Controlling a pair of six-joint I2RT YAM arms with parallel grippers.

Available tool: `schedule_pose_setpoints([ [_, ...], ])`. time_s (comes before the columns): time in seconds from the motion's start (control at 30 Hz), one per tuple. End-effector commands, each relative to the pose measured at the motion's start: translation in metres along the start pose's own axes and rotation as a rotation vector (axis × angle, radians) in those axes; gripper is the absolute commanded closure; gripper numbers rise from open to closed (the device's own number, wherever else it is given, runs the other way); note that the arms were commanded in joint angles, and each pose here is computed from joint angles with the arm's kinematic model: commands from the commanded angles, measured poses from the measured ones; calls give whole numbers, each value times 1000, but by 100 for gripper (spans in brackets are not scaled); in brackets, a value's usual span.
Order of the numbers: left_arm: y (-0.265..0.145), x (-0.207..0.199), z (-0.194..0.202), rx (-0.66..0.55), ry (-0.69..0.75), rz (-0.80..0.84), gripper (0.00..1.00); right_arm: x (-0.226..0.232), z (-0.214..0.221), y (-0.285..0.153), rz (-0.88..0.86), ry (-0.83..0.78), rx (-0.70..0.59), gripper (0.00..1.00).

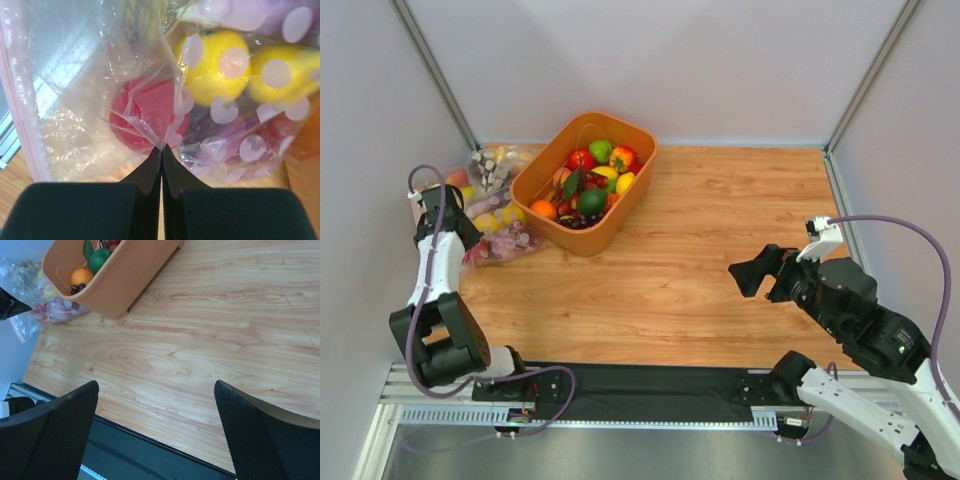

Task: Open the zip-top bag and remove the fake food
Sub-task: Pick up the zipper food storage bag at the center of the board.

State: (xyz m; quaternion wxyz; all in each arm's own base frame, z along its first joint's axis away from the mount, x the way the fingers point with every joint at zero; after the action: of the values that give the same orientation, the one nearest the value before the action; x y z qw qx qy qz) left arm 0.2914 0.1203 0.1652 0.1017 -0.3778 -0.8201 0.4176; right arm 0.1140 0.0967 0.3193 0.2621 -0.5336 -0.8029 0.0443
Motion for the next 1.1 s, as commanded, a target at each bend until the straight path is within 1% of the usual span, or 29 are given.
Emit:
schedule_pose_setpoints([
  [0.0,-28,-2,1,-43,11,54,100,2,-4,-1,-12,12,-25,0],
  [0.13,-55,-2,8,-92,9,129,100,3,-3,0,-19,13,-19,0],
  [0.27,-75,-6,19,-84,18,225,100,2,-3,-1,-18,15,-20,0],
  [0.37,-97,-10,28,-129,38,287,100,1,-2,-2,-9,10,-21,0],
  [0.4,-109,-8,29,-168,37,312,100,0,-3,-3,-7,10,-22,0],
  [0.47,-128,-7,32,-200,29,357,100,0,-3,-3,-6,10,-23,0],
  [0.63,-172,-9,40,-234,21,492,100,-2,1,0,7,10,-12,0],
  [0.73,-201,-3,46,-279,15,531,100,-1,2,4,10,11,-7,0],
  [0.77,-207,1,51,-274,16,530,100,-1,4,6,12,12,2,0],
  [0.8,-221,3,50,-316,16,547,100,-1,4,8,14,11,5,0],
  [0.83,-229,4,53,-313,18,566,100,0,5,10,12,10,9,0],
  [0.9,-248,2,55,-344,37,641,100,1,6,12,11,10,16,0],
  [0.97,-268,-12,65,-315,125,834,100,1,7,14,8,13,20,0],
  [1.0,-270,-14,65,-330,140,850,100,2,8,14,4,12,21,0],
  [1.03,-277,-19,69,-313,184,934,100,2,8,15,8,13,22,0],
  [1.07,-283,-23,71,-321,216,986,100,1,7,15,9,11,20,0],
])
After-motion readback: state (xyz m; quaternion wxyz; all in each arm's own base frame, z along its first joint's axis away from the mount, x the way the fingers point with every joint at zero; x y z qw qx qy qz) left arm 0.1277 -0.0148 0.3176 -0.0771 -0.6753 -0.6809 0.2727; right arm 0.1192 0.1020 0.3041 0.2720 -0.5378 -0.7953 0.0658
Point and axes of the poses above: each gripper's point midway between its finger pads, its own y axis out along the fingers, its own x axis along the line the jaws close on, z = x × y, the point moved 6 cm from there along -y, back along the fingers, and after that the axes turned 5 degrees about -y, right-handed, at the moved point
